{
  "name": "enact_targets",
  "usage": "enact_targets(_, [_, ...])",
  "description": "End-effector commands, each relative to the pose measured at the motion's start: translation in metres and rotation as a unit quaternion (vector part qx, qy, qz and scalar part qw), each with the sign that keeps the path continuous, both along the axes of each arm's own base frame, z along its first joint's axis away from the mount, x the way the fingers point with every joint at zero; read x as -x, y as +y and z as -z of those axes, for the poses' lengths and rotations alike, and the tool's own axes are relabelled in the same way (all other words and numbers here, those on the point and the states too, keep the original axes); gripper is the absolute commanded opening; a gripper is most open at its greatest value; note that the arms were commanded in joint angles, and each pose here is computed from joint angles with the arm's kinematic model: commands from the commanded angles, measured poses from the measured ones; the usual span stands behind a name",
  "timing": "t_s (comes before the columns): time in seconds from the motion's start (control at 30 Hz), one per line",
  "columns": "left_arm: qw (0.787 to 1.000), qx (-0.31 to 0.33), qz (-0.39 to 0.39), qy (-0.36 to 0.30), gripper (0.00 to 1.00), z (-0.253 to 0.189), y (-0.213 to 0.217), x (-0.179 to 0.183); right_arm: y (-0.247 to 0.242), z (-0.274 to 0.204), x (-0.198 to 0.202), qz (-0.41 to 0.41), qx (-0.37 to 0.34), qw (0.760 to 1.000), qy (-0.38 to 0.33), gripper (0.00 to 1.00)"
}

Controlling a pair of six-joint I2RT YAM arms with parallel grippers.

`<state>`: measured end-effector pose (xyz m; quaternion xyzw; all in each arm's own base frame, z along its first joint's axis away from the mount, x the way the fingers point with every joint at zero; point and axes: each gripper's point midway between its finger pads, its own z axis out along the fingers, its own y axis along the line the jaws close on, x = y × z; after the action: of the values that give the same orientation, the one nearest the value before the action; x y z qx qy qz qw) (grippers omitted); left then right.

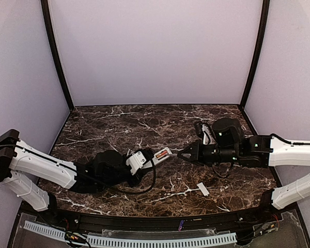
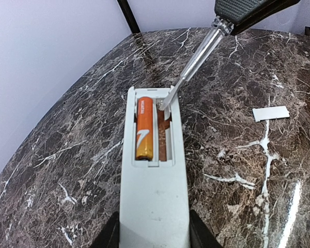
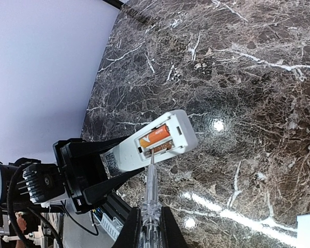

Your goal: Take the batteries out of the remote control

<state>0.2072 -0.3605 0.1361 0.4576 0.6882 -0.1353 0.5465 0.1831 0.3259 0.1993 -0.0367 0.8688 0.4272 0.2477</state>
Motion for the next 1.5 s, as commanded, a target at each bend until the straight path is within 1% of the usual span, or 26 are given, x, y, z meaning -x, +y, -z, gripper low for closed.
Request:
enact_targets(0.0, [0.999, 0.025, 0.020, -0.014, 0.00, -0.018, -0.003, 0.006, 0.001, -0.012, -0.005, 0.014, -0.016, 1.000, -0.019, 0.00])
enact_targets(0.17, [0.999, 0.016, 0.037, -0.012, 0.00, -0.015, -0.004, 0.011, -0.005, -0.017, -0.006, 0.014, 0.003, 0.999, -0.034, 0.00])
enact_targets(0.4, [0.999, 0.001, 0.043, -0.023, 0.00, -0.017, 0.000, 0.013, -0.010, -0.018, -0.001, -0.015, 0.058, 0.997, -0.047, 0.00])
enact_targets(0.87, [0.998, -0.019, 0.051, -0.030, 0.00, -0.017, 0.001, 0.014, -0.009, -0.014, 0.000, -0.038, 0.083, 0.994, -0.055, 0.00])
enact_targets(1.0, [0.998, -0.034, 0.056, -0.026, 0.01, -0.022, 0.001, 0.015, -0.007, -0.017, 0.002, -0.055, 0.084, 0.993, -0.068, 0.00])
enact_targets(1.03, [0.997, -0.031, 0.058, -0.029, 0.00, -0.029, 0.000, 0.015, -0.005, -0.018, 0.001, -0.059, 0.086, 0.992, -0.074, 0.00])
enact_targets(1.27, [0.995, -0.054, 0.074, -0.027, 0.00, -0.049, 0.010, 0.023, 0.025, -0.041, 0.015, -0.150, 0.058, 0.982, -0.098, 0.00])
enact_targets(1.47, [0.991, -0.083, 0.103, -0.025, 0.00, -0.065, 0.014, 0.032, 0.042, -0.057, 0.018, -0.190, 0.038, 0.974, -0.117, 0.00])
